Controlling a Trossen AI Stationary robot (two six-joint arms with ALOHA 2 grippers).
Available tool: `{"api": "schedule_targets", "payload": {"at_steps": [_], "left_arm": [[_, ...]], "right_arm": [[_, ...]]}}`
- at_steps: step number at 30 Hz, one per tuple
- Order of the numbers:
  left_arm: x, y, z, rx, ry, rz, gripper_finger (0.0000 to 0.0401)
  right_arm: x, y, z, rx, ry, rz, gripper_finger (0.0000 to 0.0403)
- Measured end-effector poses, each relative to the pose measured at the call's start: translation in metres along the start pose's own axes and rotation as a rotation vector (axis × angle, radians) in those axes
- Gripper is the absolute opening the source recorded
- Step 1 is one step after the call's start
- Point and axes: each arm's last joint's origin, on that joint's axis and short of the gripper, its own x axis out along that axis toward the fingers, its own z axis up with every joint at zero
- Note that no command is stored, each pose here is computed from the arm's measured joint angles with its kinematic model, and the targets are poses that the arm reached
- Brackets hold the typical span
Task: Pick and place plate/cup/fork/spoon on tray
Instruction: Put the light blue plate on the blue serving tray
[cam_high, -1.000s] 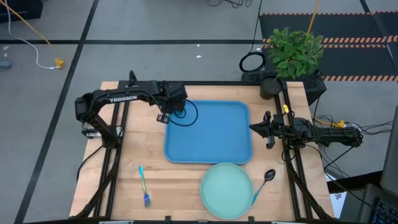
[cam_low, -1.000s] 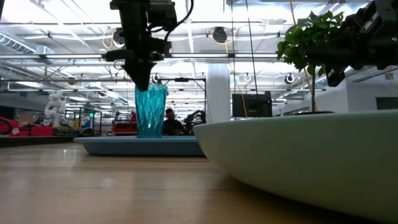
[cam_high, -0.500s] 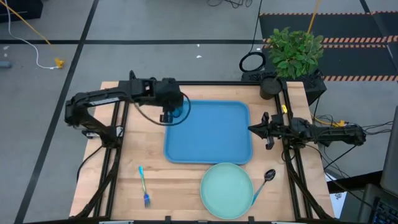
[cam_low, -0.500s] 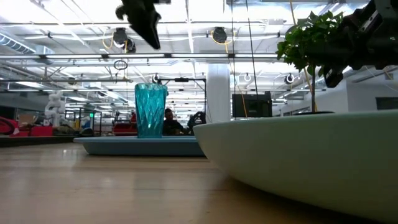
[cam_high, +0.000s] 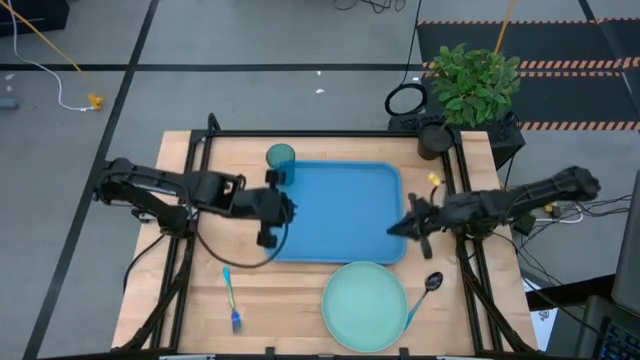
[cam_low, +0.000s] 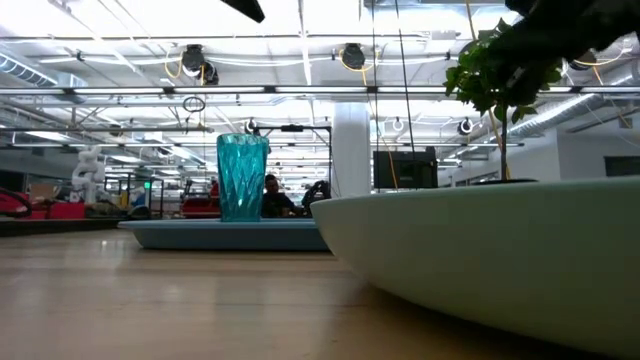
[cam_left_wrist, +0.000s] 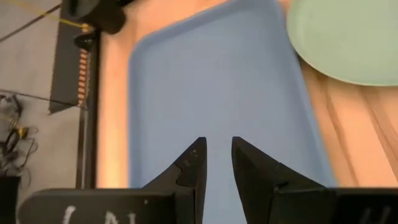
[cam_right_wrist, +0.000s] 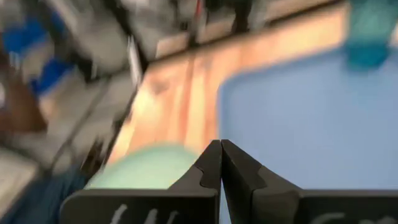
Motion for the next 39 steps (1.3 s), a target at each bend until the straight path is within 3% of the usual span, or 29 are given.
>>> {"api": "schedule_targets", "payload": {"at_steps": [7,14,21,25,30,39], "left_arm": [[0.011,-0.020,-0.007,-0.002,0.014,0.046,0.0079],[0.010,-0.021,-0.002,-0.019,-0.037,0.055,0.0079],[0.010,-0.021,-0.002,-0.030,-0.045,0.050,0.0079],[0.010,-0.021,0.001,-0.037,-0.067,0.053,0.0079],[0.010,-0.019,0.005,-0.038,-0.106,0.062,0.0079],[0.006,-0.026,0.010,-0.124,-0.156,0.034,0.0079]], "right_arm": [[0.033,0.059,0.015,-0.025,0.337,0.056,0.0000],[0.061,0.106,-0.004,-0.031,0.556,0.107,0.0001],[0.078,0.130,-0.031,-0.011,0.666,0.089,0.0053],[0.083,0.147,-0.044,0.011,0.707,0.143,0.0092],[0.088,0.166,-0.057,-0.034,0.733,0.194,0.0124],[0.100,0.175,-0.077,-0.128,0.721,0.195,0.0157]]}}
